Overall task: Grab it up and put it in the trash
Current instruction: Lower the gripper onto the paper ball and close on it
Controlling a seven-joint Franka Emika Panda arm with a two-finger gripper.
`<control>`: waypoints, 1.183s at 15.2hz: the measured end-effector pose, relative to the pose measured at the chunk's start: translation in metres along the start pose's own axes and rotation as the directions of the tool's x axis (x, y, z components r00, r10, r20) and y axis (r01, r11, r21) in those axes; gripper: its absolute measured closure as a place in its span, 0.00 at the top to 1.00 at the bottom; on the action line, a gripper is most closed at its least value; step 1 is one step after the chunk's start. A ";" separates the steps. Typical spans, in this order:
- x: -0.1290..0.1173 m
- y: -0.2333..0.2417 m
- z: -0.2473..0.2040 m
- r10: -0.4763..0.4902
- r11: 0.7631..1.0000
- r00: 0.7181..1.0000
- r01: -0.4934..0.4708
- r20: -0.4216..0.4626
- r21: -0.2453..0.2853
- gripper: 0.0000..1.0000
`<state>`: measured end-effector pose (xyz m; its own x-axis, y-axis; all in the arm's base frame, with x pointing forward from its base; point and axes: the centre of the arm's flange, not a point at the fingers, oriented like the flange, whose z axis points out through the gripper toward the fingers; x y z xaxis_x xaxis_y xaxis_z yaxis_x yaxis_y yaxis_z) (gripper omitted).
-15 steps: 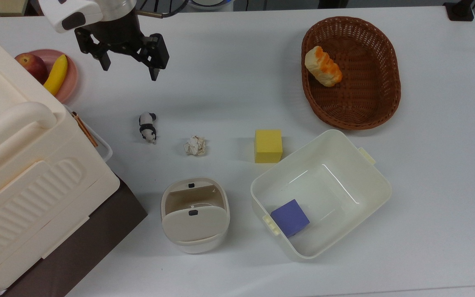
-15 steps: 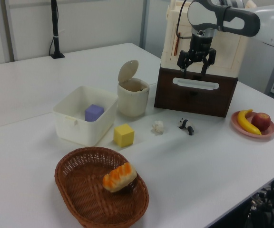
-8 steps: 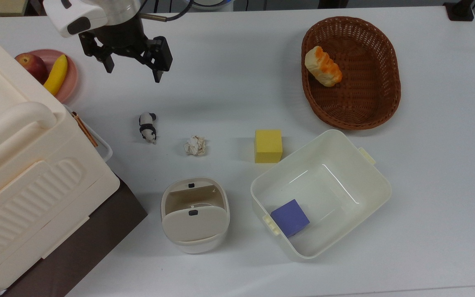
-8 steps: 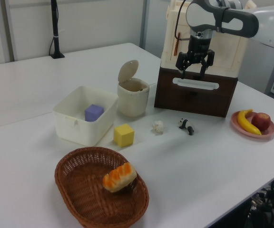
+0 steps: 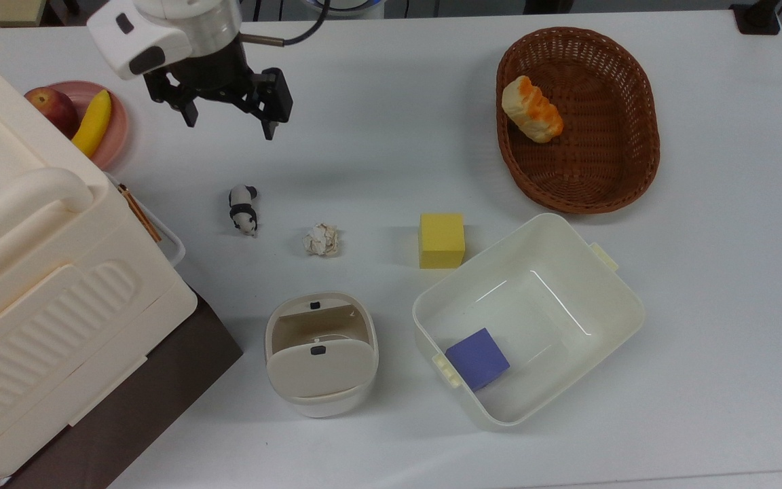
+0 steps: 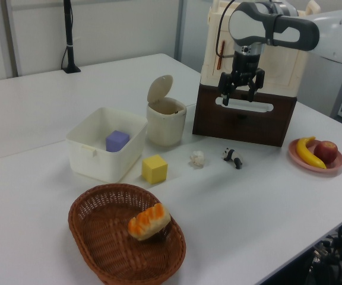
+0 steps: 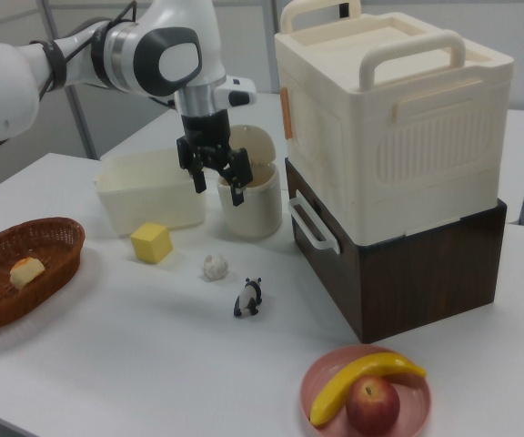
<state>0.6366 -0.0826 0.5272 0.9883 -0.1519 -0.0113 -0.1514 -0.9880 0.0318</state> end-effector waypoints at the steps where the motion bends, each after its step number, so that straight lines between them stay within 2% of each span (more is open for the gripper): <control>1: 0.001 -0.005 0.005 -0.008 1.000 1.000 0.008 0.007 0.000 1.00; 7: 0.012 -0.028 0.035 -0.043 0.999 0.999 0.043 -0.006 -0.001 1.00; 13: 0.023 -0.088 0.113 -0.135 0.990 0.989 0.137 0.062 -0.020 1.00; 18: 0.036 -0.101 0.168 -0.160 0.986 0.986 0.161 0.047 -0.033 1.00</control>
<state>0.6849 0.0070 0.3561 0.9980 0.0066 -0.0634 0.0106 -0.9980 0.0626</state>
